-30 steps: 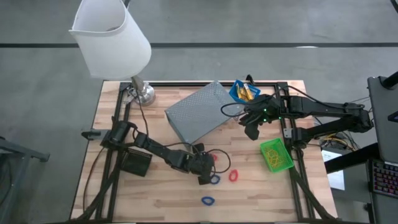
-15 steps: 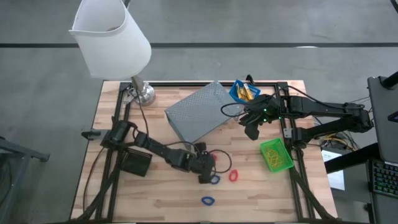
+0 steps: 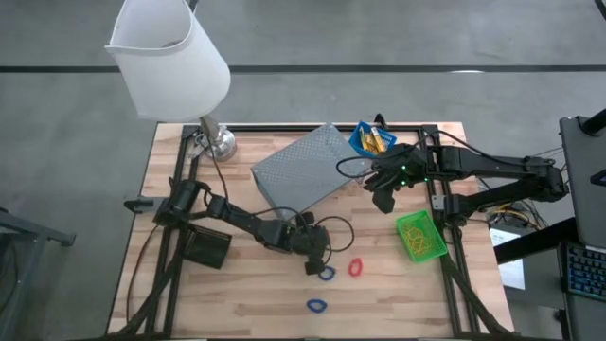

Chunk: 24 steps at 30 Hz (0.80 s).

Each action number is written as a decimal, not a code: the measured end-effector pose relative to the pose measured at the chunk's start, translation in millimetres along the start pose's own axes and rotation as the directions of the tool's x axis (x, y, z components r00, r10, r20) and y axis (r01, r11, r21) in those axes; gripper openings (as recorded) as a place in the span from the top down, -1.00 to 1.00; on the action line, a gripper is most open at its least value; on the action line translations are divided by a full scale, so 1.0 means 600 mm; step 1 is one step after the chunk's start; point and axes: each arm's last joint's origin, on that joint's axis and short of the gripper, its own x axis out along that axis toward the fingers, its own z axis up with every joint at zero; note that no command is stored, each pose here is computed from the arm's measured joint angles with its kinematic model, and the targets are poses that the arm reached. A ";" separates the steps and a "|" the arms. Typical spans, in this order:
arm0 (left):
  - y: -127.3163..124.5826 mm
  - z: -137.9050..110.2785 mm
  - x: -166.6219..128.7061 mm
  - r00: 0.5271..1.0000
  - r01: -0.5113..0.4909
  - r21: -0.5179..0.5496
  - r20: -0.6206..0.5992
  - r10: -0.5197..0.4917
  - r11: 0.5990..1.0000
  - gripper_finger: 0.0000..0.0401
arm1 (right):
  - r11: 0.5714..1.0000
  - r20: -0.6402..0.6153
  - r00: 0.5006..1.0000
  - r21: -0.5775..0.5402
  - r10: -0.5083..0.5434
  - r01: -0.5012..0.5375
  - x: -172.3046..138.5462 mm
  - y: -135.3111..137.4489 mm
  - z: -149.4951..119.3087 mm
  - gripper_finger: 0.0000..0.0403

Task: Pick & Place Office Desk Supplies
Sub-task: Put the orange spring keychain into the black basket

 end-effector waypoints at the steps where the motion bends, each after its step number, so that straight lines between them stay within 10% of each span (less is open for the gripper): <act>1: 0.000 0.000 0.000 1.000 0.001 0.001 0.000 -0.001 1.000 0.14 | 1.000 0.000 1.000 0.000 0.000 0.000 0.000 0.000 0.000 0.58; 24: -0.002 -0.008 -0.001 0.998 0.018 -0.036 -0.053 -0.020 0.999 0.16 | 1.000 0.000 1.000 0.001 -0.001 0.001 0.000 0.000 0.000 0.58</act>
